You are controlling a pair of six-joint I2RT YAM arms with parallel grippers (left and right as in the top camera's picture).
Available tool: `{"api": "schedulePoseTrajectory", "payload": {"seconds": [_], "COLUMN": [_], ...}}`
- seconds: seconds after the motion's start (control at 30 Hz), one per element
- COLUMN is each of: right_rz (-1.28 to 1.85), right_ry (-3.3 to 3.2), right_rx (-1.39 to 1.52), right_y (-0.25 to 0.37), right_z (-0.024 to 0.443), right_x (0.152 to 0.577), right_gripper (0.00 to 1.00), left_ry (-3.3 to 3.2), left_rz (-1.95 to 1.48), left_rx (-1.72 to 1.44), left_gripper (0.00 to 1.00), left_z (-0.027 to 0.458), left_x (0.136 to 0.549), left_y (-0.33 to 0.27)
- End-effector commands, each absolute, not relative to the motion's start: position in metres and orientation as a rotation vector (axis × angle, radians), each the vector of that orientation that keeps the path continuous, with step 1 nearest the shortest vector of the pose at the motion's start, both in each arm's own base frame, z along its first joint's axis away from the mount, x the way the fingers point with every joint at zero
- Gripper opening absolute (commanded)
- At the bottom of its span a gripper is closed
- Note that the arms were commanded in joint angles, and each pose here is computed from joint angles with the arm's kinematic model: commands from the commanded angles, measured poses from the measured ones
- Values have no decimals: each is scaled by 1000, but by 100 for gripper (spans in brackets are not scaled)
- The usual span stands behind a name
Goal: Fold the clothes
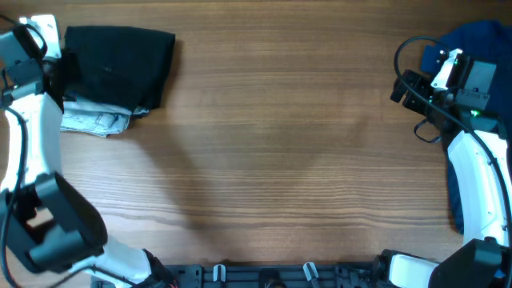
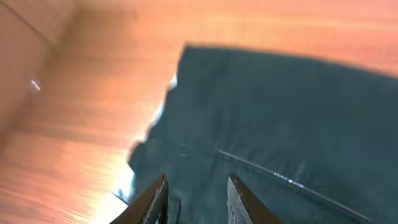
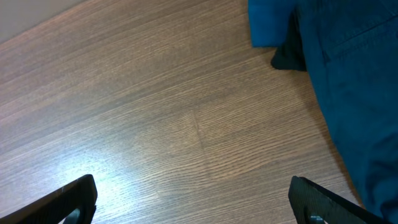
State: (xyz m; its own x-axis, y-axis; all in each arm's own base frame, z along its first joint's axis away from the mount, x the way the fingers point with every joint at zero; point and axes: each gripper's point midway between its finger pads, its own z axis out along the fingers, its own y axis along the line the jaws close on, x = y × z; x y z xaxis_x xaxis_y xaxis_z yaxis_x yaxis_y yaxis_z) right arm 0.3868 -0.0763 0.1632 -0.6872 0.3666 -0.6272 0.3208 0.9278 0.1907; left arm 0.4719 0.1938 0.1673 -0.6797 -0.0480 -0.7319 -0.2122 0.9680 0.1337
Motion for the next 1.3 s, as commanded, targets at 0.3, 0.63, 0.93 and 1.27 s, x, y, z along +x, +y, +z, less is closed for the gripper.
{"api": "schedulePoseTrajectory", "payload": {"seconds": [0.3,0.63,0.93,1.27], "right_rz": [55,55,55,55], "right_ry": [2373,2373,2372,2372], "right_rx": [469,469,469,469], "right_y": [-79,-79,-79,-79], "right_z": [167,167,167,167], "right_x": [385,385,385,385], "right_gripper": [100,100,100,100], "left_ry": [2383,2210,2000,1969], "left_rz": [35,-314,-605,-625], "left_rx": [-693,-746,-659,-592], "left_gripper": [40,38,12,13], "left_z": [87,141,209,175], "left_x": [462,461,485,524], "left_y": [215,213,179,172]}}
